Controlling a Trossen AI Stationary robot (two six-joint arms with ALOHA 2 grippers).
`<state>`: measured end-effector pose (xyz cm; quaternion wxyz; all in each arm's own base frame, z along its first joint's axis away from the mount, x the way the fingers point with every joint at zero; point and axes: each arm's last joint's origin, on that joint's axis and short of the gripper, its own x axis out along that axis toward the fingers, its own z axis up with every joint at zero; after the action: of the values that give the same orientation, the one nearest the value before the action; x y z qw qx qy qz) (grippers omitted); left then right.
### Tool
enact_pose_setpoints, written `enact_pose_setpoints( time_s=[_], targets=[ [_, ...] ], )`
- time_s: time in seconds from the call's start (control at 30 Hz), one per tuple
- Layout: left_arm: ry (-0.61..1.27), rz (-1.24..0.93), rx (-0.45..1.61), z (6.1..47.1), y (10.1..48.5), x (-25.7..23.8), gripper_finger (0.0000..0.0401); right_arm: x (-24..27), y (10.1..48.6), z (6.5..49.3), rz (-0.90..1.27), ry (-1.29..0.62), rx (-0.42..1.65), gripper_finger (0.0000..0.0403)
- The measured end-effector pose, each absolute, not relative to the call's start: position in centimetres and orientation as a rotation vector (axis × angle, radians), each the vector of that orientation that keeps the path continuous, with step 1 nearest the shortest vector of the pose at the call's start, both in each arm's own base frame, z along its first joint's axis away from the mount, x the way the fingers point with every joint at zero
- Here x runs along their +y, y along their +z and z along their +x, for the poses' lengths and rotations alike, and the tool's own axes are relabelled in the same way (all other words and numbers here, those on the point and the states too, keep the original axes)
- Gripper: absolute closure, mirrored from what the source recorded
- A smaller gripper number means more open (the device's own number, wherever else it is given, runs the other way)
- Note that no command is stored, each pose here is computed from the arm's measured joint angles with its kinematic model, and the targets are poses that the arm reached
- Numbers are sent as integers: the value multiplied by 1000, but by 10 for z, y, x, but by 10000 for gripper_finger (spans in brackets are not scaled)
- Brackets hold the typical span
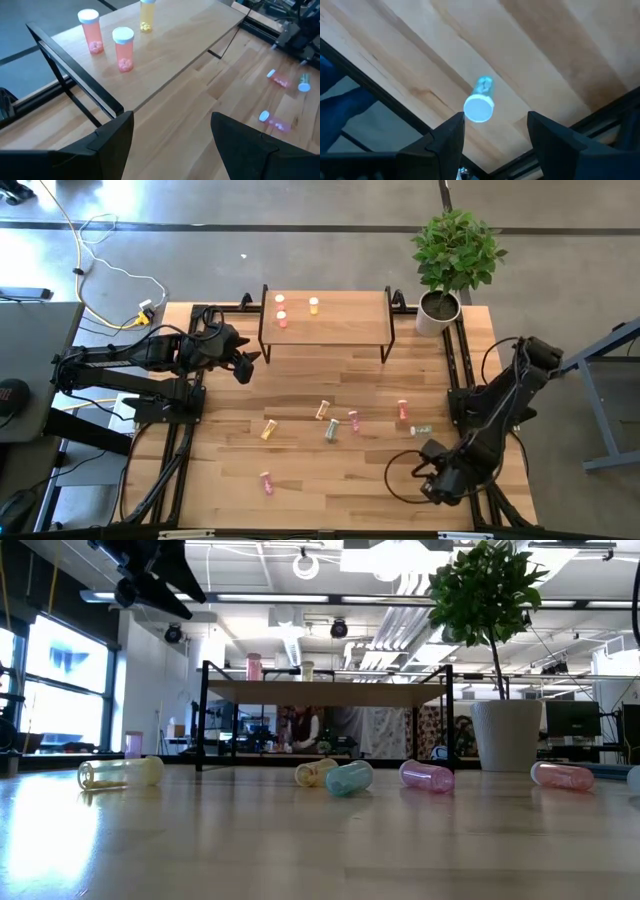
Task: Pick and place medicine bottles onto shelf by color
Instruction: Put the bottom blue pill bottle on the shelf
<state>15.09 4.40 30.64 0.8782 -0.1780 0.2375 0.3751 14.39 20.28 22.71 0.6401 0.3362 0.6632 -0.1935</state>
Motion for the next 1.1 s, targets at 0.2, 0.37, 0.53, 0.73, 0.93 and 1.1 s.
enact_pose_setpoints(
  time_s=[0.2, 0.37, 0.53, 0.73, 0.93, 1.1],
  targets=[
    [784, -378, 493, 151, 306, 44, 144, 206, 215, 140, 796, -429, 1509, 196],
    [790, -399, 484, 151, 306, 44, 144, 206, 215, 140, 793, -433, 1486, 196],
    [791, -399, 485, 151, 306, 44, 144, 207, 212, 142, 791, -461, 1461, 196],
    [791, -400, 486, 151, 306, 44, 144, 219, 196, 149, 770, -433, 1509, 196],
    [792, -400, 485, 151, 306, 44, 144, 224, 184, 151, 747, -440, 1552, 197],
    [794, -407, 483, 151, 306, 44, 144, 225, 182, 152, 744, -451, 1556, 210]
  ],
)
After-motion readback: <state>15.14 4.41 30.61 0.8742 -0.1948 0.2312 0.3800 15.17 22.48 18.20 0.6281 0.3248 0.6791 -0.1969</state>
